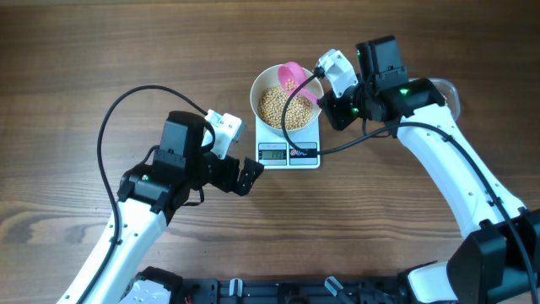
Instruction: Scoop item into bowl and weigh 150g on scale
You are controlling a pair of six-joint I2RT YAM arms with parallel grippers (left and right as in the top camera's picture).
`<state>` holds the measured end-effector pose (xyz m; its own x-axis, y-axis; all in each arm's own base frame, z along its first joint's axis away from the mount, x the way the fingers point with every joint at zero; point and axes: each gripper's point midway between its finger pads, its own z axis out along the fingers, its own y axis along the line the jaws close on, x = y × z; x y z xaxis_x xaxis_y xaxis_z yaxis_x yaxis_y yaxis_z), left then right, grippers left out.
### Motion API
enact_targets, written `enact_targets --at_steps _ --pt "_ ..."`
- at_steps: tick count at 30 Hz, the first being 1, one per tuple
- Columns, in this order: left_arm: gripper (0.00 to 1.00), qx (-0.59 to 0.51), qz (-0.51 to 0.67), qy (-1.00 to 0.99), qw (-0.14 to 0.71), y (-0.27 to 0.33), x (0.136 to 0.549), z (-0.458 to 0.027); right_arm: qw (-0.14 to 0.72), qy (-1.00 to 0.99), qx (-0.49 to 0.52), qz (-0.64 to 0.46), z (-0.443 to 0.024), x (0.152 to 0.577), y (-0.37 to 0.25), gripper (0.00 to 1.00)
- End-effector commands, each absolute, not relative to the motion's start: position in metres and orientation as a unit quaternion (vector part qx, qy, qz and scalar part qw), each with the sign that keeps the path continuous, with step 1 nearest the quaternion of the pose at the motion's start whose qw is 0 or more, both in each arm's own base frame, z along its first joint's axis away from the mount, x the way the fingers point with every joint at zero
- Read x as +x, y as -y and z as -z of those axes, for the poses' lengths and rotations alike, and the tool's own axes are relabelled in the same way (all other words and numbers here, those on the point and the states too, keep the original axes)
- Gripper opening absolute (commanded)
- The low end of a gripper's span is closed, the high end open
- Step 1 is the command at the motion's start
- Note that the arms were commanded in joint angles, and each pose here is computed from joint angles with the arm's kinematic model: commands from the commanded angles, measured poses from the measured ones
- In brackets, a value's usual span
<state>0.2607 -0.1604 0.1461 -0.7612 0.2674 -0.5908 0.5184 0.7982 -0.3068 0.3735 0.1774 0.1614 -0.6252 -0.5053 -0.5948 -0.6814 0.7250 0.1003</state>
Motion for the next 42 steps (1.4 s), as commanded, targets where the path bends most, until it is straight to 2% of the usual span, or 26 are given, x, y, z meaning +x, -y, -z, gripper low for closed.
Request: enact_targets --at_steps 1,10,30,42 --pt "1.00 0.221 0.238 -0.907 0.266 0.163 0.259 -0.145 0.303 -0.870 -0.362 -0.142 -0.182 0.376 -0.181 0.04" --pt "1.00 0.221 0.238 -0.907 0.266 0.163 0.259 -0.145 0.304 -0.870 -0.381 -0.073 -0.178 0.379 -0.174 0.04" --pt "1.00 0.221 0.238 -0.908 0.266 0.163 0.259 -0.144 0.297 -0.887 -0.332 -0.123 -0.179 0.375 -0.183 0.04" --pt "1.00 0.221 0.238 -0.907 0.266 0.163 0.259 -0.145 0.296 -0.882 -0.339 -0.139 -0.181 0.372 -0.188 0.04"
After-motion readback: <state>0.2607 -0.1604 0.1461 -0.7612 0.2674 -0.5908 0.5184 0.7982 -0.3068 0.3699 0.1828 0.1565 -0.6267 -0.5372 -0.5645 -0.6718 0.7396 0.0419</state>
